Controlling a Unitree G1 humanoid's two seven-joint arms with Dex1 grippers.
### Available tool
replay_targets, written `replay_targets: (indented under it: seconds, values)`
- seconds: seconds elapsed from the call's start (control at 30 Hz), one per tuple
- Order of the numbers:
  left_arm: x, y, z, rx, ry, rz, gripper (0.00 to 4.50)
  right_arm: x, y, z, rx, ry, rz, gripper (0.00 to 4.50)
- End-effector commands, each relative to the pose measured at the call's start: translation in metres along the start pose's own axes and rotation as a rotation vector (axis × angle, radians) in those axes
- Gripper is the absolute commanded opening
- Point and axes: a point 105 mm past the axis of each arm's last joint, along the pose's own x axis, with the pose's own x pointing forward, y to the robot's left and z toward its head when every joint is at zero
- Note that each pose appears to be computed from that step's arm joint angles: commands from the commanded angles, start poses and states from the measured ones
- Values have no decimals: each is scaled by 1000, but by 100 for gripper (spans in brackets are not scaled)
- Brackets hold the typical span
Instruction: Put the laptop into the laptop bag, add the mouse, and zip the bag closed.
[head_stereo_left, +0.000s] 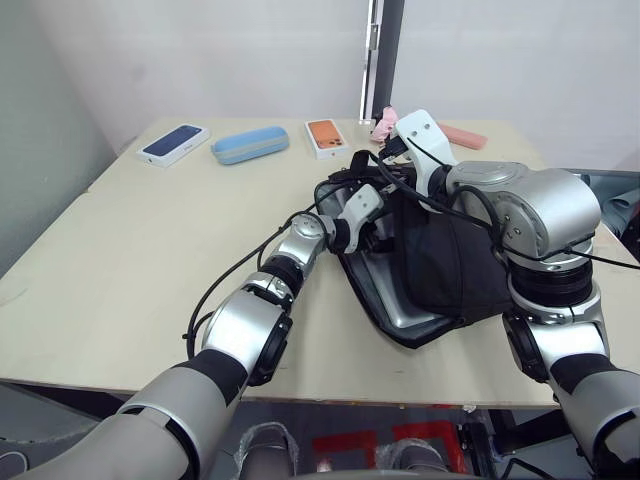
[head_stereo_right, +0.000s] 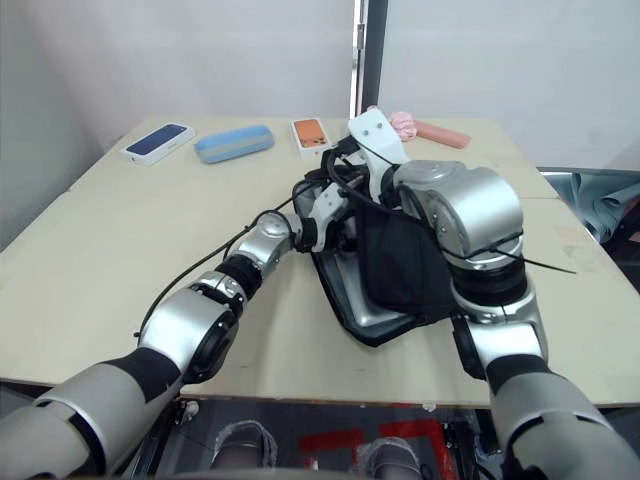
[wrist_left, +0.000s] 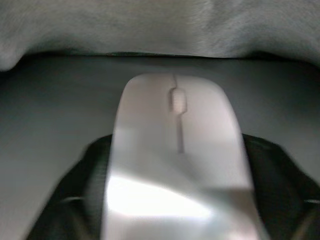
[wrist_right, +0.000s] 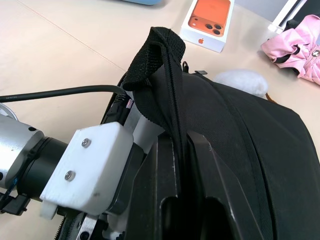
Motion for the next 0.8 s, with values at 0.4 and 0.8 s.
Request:
replay_targets:
  seconds: [0.4,0.8]
  values:
    - [-38,-2,14,-40,-130,-138,447,-13,-4,13,3,-79,-9,0]
    - [-136,0,26,54,-75,-47,447,-10,-5,3,13,-54,6,0]
